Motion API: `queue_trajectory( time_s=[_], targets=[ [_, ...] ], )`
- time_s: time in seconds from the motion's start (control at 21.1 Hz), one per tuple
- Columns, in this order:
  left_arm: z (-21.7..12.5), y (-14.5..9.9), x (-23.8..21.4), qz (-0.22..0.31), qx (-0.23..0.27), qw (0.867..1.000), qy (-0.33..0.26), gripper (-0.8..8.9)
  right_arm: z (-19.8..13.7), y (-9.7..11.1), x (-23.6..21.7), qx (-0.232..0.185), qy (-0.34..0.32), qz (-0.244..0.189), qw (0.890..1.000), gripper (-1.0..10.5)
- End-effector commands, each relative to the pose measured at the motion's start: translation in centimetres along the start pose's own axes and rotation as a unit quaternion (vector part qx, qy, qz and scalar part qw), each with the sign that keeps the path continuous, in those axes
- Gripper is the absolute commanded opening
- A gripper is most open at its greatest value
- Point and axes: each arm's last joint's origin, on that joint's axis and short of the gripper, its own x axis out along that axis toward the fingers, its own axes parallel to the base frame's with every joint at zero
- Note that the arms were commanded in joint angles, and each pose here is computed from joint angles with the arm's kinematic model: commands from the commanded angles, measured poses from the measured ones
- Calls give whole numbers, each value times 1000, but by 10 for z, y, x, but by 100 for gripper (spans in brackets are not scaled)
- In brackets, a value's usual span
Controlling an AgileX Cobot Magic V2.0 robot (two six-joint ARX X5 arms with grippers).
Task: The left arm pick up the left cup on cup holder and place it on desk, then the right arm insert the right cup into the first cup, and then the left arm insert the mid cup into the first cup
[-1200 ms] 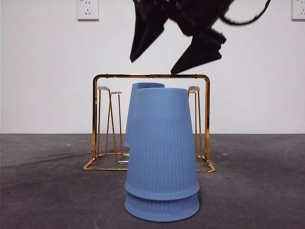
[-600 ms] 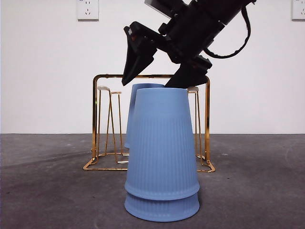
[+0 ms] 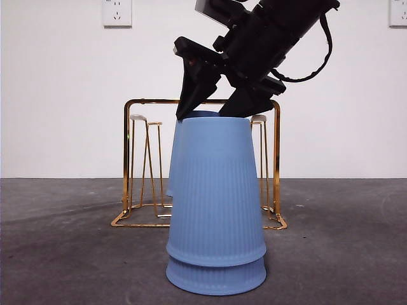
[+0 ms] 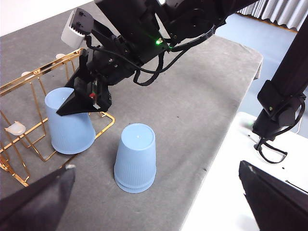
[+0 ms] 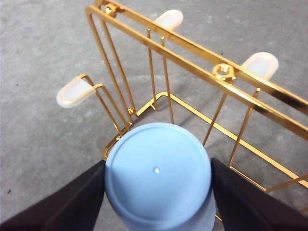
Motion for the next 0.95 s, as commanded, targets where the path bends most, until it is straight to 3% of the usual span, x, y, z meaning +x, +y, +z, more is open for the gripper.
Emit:
queue_trajectory(
  time_s=[0.05,0.33,0.57,0.71,0.95],
  targets=[
    [5,-1,-3,-3,4,1000,-12,594,14,5,-4,3,-19,7,1000,261],
    [5,-1,-3,-3,4,1000,-12,594,47,14,-43,-2,-64,13,998,261],
    [5,-1,-3,-3,4,1000,-13,594,62,24,-107,-11,-116,24,993,261],
    [6,-1,-3,-3,4,1000,-15,594,53,29,-161,-12,-111,31,993,261],
    [6,-1,-3,-3,5,1000,-16,594,35,32,-205,-10,-83,34,996,261]
  ],
)
